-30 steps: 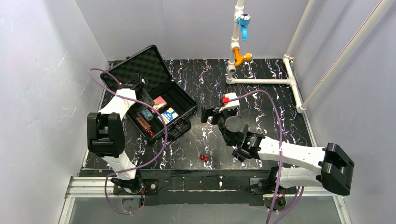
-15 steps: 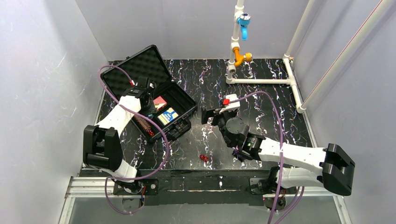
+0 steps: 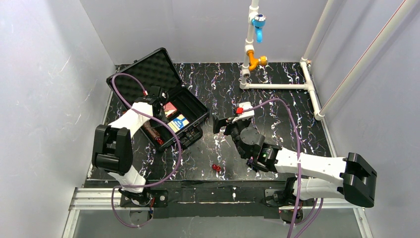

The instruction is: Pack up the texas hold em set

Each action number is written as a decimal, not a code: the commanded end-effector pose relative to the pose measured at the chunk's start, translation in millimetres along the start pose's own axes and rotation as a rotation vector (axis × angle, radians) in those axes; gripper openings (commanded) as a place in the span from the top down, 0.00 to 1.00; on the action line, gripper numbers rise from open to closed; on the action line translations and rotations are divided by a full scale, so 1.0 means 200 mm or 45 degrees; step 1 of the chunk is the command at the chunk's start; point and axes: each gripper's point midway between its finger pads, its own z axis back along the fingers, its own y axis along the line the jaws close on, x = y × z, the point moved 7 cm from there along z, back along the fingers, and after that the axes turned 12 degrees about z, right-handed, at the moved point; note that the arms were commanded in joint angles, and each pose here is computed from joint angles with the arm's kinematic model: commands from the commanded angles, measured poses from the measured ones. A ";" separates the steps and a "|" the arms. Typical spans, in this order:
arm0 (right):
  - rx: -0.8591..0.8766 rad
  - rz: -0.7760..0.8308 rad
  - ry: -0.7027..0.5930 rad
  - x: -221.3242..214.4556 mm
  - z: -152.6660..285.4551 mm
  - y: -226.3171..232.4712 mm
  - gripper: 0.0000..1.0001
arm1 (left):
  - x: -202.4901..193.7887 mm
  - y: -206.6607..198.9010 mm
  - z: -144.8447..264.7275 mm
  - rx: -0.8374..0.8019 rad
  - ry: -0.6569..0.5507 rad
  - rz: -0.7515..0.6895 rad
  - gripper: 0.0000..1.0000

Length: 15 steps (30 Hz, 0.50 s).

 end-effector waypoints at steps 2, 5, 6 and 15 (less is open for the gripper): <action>-0.040 -0.060 -0.072 0.08 0.01 -0.01 0.02 | 0.03 -0.02 -0.04 0.048 -0.019 -0.019 0.96; -0.031 -0.055 -0.068 0.08 0.01 0.00 0.02 | 0.05 -0.01 -0.06 0.091 -0.048 -0.015 0.96; -0.032 -0.055 -0.068 0.08 0.01 0.00 0.02 | 0.05 0.00 -0.06 0.098 -0.059 -0.017 0.96; -0.033 -0.046 -0.073 0.08 0.02 0.00 0.02 | 0.12 -0.01 -0.11 0.159 -0.135 -0.023 0.95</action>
